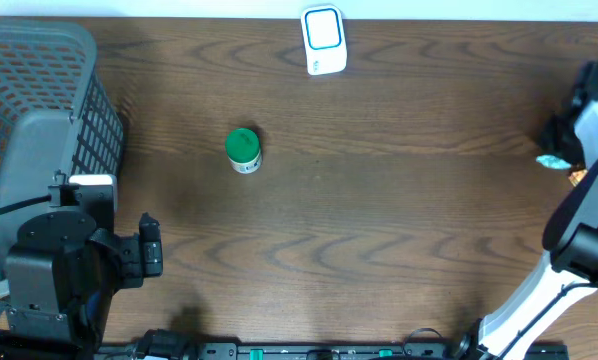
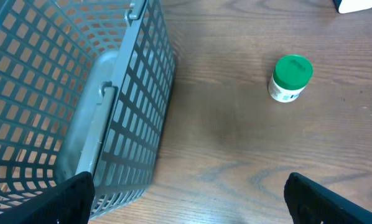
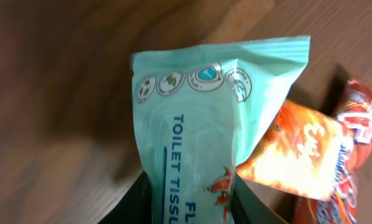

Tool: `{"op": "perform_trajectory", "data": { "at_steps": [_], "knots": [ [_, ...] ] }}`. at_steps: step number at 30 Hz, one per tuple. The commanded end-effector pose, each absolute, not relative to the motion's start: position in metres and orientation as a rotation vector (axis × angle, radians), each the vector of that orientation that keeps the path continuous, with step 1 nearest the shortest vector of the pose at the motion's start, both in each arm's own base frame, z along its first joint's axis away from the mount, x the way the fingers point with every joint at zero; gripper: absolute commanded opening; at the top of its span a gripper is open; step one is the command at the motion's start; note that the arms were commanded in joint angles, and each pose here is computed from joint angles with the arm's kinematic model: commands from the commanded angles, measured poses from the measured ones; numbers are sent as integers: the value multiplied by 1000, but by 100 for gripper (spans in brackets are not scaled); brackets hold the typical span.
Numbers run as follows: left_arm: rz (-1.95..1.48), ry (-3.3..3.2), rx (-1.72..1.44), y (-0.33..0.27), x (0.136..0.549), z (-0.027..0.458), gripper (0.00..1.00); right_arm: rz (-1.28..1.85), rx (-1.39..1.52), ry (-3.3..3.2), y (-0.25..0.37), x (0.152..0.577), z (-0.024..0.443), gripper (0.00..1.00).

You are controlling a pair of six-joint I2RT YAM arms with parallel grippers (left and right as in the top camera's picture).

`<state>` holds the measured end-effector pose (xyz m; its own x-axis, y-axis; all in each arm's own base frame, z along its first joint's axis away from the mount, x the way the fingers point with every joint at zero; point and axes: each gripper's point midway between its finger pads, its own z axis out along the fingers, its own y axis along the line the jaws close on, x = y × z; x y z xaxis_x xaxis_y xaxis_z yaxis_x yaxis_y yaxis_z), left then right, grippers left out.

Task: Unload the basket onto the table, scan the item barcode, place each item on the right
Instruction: 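Carry the tissue pack to the right table edge and release, then reach the right gripper to the green-capped bottle and grasp it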

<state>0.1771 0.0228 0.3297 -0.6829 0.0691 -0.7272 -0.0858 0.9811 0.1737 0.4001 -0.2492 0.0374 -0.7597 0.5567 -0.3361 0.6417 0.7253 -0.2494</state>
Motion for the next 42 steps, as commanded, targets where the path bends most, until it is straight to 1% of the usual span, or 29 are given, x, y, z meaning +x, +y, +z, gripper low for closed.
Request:
{"op": "perform_trajectory", "data": {
  "at_steps": [1, 2, 3, 5, 7, 13, 14, 15, 17, 21, 23, 27, 31, 36, 42],
  "knots": [
    [253, 2311, -24, 25, 177, 329, 98, -463, 941, 2737, -251, 383, 11, 24],
    [253, 2311, -24, 25, 177, 329, 98, -467, 953, 2734, -254, 379, 7, 80],
    [253, 2310, -24, 24, 177, 330, 98, -471, 957, 2730, -256, 379, 9, 99],
    [253, 2310, -24, 24, 177, 330, 98, -447, 953, 2719, -255, 383, 21, 99],
    [253, 2310, -24, 24, 177, 330, 98, -368, 924, 2695, -246, 397, 41, 99],
    [253, 2311, -24, 25, 177, 329, 98, -100, 827, 2512, -196, 444, 146, 99],
    [253, 2311, -24, 25, 177, 329, 98, 23, 777, 2453, -168, 454, 176, 99],
    [253, 2311, -24, 25, 177, 329, 98, 112, 738, 2430, -148, 458, 191, 99],
    [253, 2311, -24, 25, 177, 329, 98, 294, 654, 2398, -109, 466, 212, 99],
    [253, 2311, -24, 25, 177, 329, 98, 752, 374, 2376, -1, 475, 242, 99],
    [253, 2311, -24, 25, 177, 329, 98, 840, 281, 2409, 41, 474, 238, 99],
    [253, 2311, -24, 25, 177, 329, 98, 909, 323, 2561, 114, 462, 208, 99],
    [253, 2311, -24, 25, 177, 329, 98, 952, 125, 2670, 199, 443, 181, 99],
    [253, 2311, -24, 25, 177, 329, 98, 892, -118, 2725, 285, 418, 147, 99],
    [253, 2311, -24, 25, 177, 329, 98, 693, -281, 2644, 347, 410, 139, 99]
  ]
}}
